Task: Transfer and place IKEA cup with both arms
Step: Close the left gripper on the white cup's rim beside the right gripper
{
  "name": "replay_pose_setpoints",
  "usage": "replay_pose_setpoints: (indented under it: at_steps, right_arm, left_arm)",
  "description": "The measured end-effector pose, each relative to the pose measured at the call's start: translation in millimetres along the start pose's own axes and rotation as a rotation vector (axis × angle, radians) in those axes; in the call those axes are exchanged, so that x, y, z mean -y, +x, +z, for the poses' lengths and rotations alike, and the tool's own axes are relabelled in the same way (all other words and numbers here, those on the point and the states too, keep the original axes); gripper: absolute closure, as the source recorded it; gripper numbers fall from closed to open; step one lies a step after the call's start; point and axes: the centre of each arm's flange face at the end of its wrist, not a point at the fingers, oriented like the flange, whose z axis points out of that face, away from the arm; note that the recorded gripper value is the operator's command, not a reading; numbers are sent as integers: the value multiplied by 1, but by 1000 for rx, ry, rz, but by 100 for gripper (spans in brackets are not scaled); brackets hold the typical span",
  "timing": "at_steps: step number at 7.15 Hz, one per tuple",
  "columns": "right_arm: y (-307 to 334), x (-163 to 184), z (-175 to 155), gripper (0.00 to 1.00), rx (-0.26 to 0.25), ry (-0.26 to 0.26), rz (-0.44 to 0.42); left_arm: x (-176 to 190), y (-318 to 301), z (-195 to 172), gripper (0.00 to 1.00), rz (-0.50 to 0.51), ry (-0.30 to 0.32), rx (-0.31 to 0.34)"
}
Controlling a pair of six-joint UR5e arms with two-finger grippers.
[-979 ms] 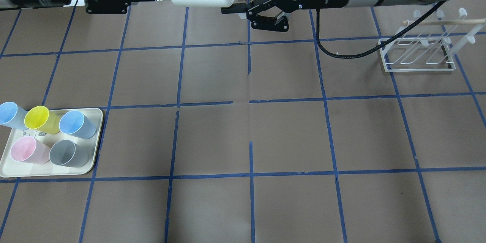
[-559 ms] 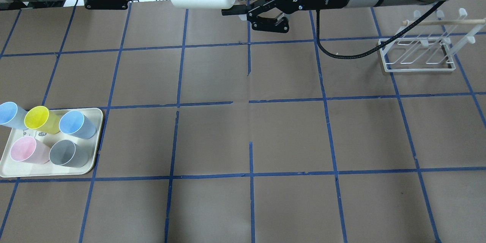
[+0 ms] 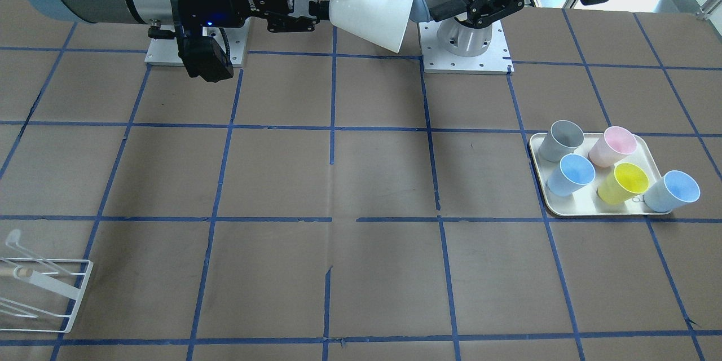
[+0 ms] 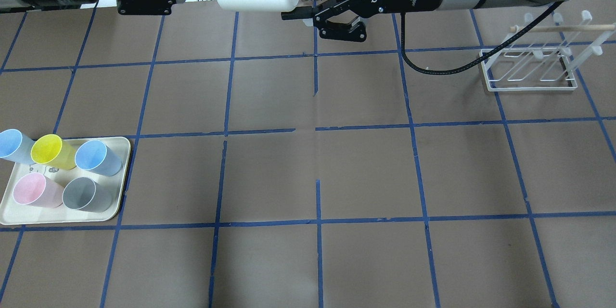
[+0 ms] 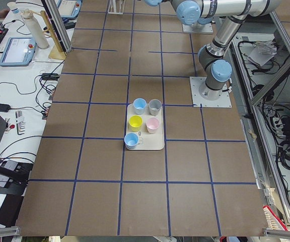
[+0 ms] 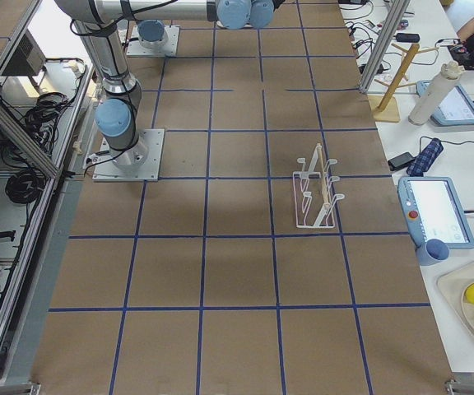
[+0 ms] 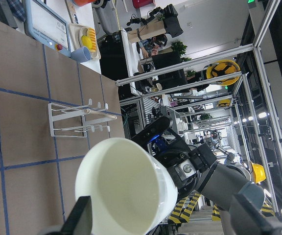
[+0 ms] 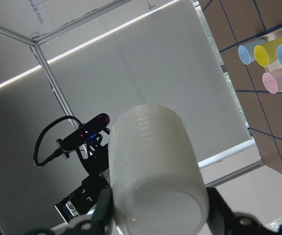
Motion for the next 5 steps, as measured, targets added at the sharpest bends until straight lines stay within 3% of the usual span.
replay_pose_setpoints:
  at_steps: [1, 2, 3, 4, 5]
  right_arm:
    - [0, 0, 0, 68, -1, 0, 0]
    - [1, 1, 0, 68, -1, 0, 1]
    - [1, 2, 0, 68, -1, 0, 2]
    - [1, 2, 0, 68, 0, 0, 2]
    - [1, 2, 0, 68, -1, -1, 3]
  left_arm:
    - [-4, 3, 8, 10, 4, -17, -9]
    - [-6, 5, 12, 33, 6, -27, -15]
    - [-9, 6, 15, 84, 8, -33, -17]
    - [-11, 5, 16, 100, 7, -37, -18]
    - [-12, 4, 17, 100, 5, -39, -19]
